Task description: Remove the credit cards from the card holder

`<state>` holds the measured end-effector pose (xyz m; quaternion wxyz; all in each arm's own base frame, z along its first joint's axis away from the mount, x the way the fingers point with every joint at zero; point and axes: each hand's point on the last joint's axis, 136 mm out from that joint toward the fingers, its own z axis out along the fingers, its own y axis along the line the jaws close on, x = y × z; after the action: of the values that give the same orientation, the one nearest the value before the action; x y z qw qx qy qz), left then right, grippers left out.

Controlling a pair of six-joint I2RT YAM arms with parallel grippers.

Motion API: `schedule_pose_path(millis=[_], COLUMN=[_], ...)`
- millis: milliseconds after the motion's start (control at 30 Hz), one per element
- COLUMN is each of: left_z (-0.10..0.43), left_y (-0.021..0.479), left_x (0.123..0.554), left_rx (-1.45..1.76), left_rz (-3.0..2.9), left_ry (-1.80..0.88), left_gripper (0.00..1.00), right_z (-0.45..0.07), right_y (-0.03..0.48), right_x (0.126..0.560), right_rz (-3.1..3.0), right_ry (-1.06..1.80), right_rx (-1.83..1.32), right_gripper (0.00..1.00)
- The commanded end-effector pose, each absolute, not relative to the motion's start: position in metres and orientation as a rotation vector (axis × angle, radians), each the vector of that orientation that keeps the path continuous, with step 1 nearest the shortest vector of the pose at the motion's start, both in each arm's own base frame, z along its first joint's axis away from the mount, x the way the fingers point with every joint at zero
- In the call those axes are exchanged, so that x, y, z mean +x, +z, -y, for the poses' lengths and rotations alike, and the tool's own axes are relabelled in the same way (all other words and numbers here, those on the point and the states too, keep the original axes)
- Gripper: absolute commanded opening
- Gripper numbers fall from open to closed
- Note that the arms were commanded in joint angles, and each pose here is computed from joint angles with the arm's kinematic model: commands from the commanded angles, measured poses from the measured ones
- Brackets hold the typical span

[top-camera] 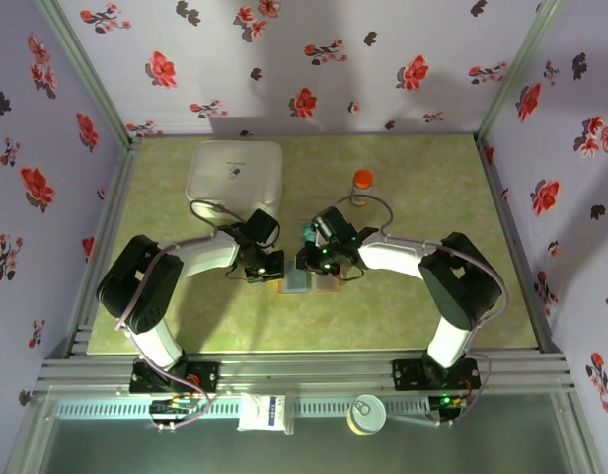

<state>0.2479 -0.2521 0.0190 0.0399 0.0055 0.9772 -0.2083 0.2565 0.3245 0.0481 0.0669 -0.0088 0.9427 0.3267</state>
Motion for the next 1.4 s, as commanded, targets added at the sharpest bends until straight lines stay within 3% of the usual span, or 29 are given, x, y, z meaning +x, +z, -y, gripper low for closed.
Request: schedule_pose_path(millis=[0, 367, 867, 1133, 1367], left_z=[0.236, 0.233, 0.234, 0.240, 0.272], left_y=[0.009, 0.011, 0.017, 0.055, 0.085], left_x=[0.238, 0.239, 0.242, 0.251, 0.258], left_rx=[0.033, 0.033, 0.042, 0.006, -0.029], left_rz=[-3.043, -3.034, -3.036, -2.945, -2.859], left_ry=[-0.514, -0.500, -0.485, -0.574, -0.855], left_gripper=[0.00, 0.00, 0.00, 0.00, 0.14], right_z=[-0.323, -0.305, -0.294, -0.294, -0.293], right_y=[0.031, 0.021, 0.023, 0.025, 0.023], right_x=[0.246, 0.245, 0.249, 0.252, 0.251], right_rz=[-2.896, -2.916, -2.873, -2.841, -2.847], right_ry=[0.978, 0.848, 0.881, 0.945, 0.949], right_rx=[-0.014, -0.005, 0.045, 0.079, 0.075], right_gripper=[0.25, 0.24, 0.18, 0.17, 0.17])
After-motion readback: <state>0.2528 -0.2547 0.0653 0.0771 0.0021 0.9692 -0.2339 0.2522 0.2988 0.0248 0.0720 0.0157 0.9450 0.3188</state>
